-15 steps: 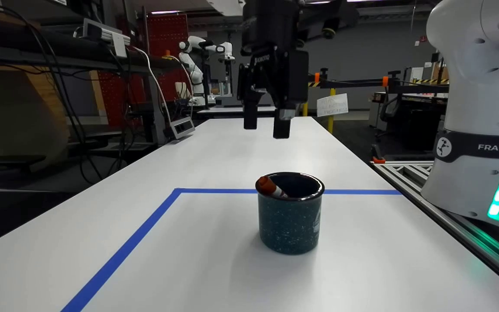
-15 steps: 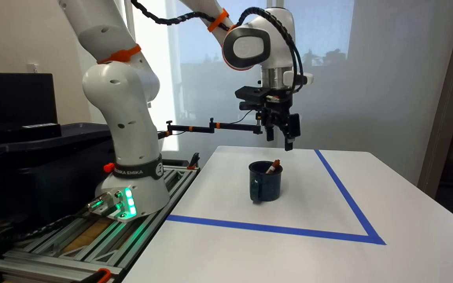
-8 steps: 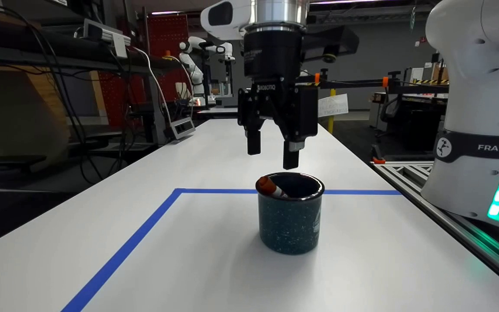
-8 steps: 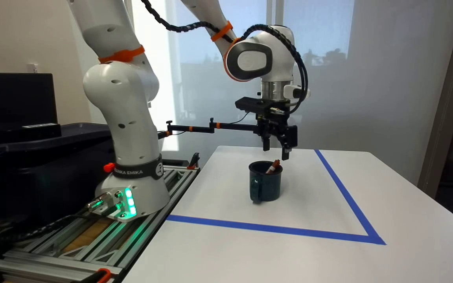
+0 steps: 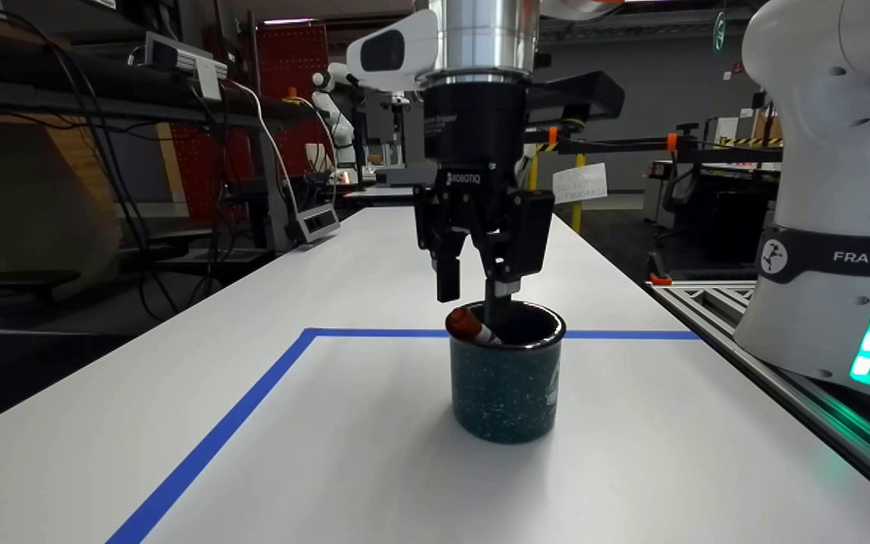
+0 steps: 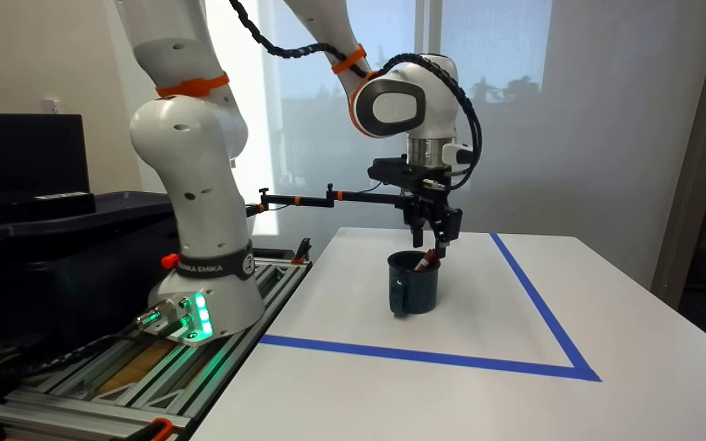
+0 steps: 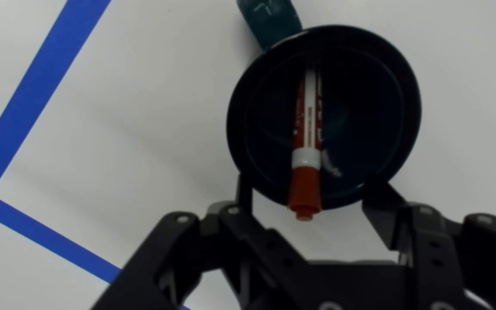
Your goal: Take the marker out of the cup
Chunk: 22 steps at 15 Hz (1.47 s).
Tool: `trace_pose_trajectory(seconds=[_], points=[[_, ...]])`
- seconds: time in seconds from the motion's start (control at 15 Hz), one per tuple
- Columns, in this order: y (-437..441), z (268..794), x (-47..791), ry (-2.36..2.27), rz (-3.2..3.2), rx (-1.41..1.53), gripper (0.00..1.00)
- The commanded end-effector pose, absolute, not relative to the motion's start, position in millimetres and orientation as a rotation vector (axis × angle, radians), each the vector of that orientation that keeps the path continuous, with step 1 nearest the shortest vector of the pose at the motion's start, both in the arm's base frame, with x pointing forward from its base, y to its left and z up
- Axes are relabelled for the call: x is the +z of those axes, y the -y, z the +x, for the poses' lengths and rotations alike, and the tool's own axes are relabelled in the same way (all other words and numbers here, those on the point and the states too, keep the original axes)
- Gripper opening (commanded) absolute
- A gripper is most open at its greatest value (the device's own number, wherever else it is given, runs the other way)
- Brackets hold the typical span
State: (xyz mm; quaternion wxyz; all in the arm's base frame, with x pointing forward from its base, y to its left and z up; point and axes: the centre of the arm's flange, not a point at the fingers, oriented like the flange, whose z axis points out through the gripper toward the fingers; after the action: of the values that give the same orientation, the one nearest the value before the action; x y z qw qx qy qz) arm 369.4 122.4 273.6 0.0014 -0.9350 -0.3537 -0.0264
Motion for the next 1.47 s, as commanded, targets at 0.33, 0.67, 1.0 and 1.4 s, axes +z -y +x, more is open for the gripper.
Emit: trace_pose_trajectory(seconds=[0.33, 0.67, 1.0, 1.4], points=[[-119.1, 353.4, 254.7, 1.109, -2.939, -0.094, 0.53], [-120.6, 355.4, 256.1, 1.110, -2.938, -0.099, 0.47], [-123.2, 353.9, 256.4, 1.119, -2.938, -0.099, 0.46], [-128.2, 354.4, 259.7, 1.131, -2.936, -0.115, 0.11]])
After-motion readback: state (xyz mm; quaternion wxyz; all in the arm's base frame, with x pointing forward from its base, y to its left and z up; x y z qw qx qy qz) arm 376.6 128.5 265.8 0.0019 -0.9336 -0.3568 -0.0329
